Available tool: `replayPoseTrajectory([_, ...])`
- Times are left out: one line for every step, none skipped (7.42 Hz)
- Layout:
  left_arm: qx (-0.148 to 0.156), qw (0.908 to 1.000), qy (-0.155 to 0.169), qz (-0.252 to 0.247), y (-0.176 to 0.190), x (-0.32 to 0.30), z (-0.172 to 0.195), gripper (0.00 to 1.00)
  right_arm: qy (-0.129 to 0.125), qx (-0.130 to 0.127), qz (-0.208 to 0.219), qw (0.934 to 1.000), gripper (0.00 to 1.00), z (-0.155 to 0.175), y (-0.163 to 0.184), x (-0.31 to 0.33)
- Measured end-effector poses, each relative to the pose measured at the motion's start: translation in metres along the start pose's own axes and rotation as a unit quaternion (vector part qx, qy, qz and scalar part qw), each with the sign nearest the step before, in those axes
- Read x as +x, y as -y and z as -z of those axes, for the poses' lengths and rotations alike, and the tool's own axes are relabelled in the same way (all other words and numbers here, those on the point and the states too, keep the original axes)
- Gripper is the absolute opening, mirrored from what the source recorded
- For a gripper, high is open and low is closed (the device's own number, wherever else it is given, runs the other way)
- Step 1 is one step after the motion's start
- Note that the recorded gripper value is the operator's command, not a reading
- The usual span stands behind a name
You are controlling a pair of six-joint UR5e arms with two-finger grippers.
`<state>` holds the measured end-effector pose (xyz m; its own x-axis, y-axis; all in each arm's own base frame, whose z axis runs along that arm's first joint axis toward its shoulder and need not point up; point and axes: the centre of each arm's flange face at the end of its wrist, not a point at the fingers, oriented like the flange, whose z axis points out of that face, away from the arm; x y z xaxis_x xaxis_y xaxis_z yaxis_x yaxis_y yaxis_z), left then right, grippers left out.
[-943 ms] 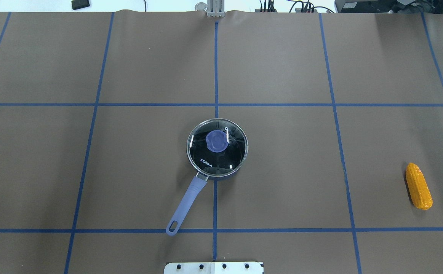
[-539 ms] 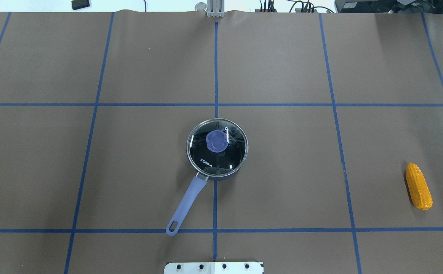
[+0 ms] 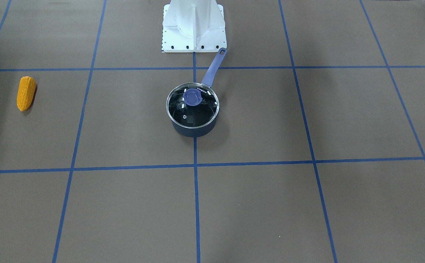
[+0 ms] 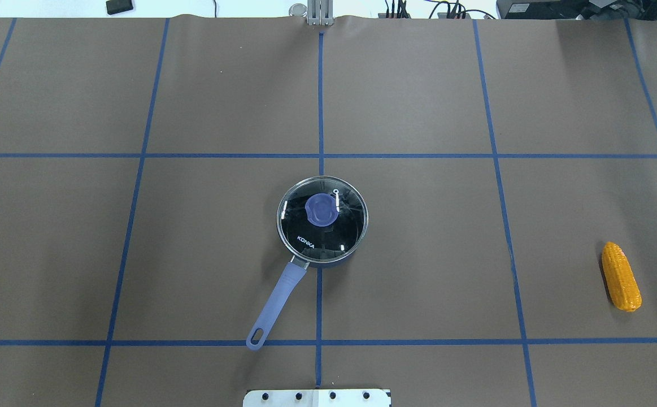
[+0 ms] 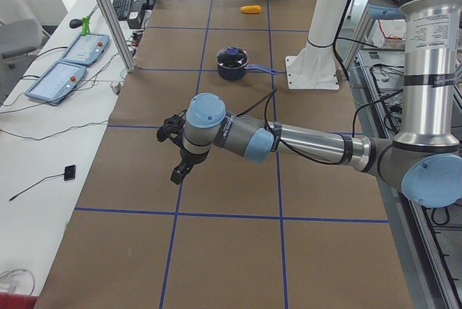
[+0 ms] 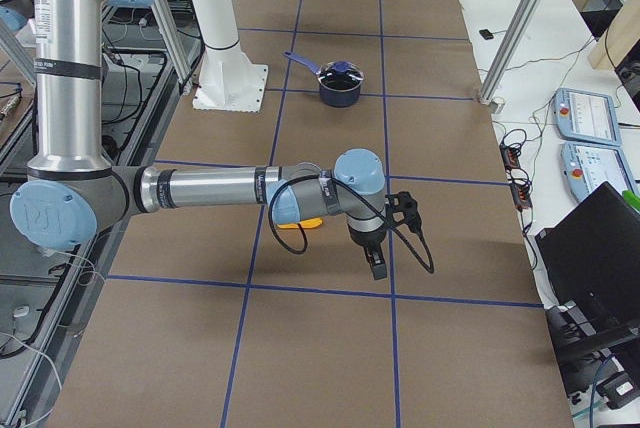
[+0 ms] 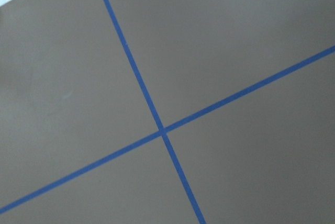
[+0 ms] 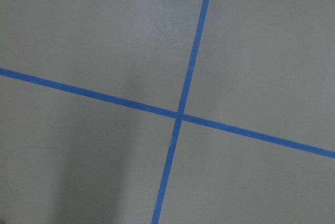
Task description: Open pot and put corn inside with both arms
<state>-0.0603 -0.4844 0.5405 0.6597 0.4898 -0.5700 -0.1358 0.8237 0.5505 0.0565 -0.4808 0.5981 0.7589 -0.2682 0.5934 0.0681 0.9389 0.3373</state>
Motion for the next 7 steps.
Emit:
replayPoseTrajectory([0.012, 0.9998, -0.017, -0.007, 0.009, 0.006, 0.003, 0.98, 0.001, 0.011, 0.009, 0.9999, 1.0, 0.001, 0.001, -0.002])
replayPoseTrajectory([0.021, 0.9994, -0.027, 0.0, 0.028, 0.018, 0.003, 0.98, 0.002, 0.017, 0.015, 0.9997, 1.0, 0.002, 0.002, -0.003])
replayPoseTrajectory([0.023, 0.9986, -0.038, 0.028, 0.058, 0.039, -0.004, 0.98, 0.003, 0.02, 0.017, 0.9997, 1.0, 0.001, 0.002, -0.004])
replayPoseTrajectory([0.02, 0.997, -0.037, 0.065, 0.088, 0.066, -0.016, 0.98, 0.004, 0.02, 0.017, 0.9996, 1.0, 0.0, 0.003, -0.005])
replayPoseTrajectory([0.014, 0.9944, -0.03, 0.1, 0.117, 0.101, -0.034, 0.97, 0.004, 0.02, 0.015, 0.9997, 1.0, 0.0, 0.004, -0.006])
replayPoseTrajectory([0.008, 0.9913, -0.034, 0.127, 0.146, 0.147, -0.055, 0.96, 0.004, 0.02, 0.014, 0.9997, 1.0, 0.0, 0.003, -0.006])
replayPoseTrajectory([0.001, 0.9886, -0.044, 0.144, 0.175, 0.2, -0.076, 0.97, 0.004, 0.019, 0.014, 0.9997, 1.0, -0.001, 0.003, -0.005])
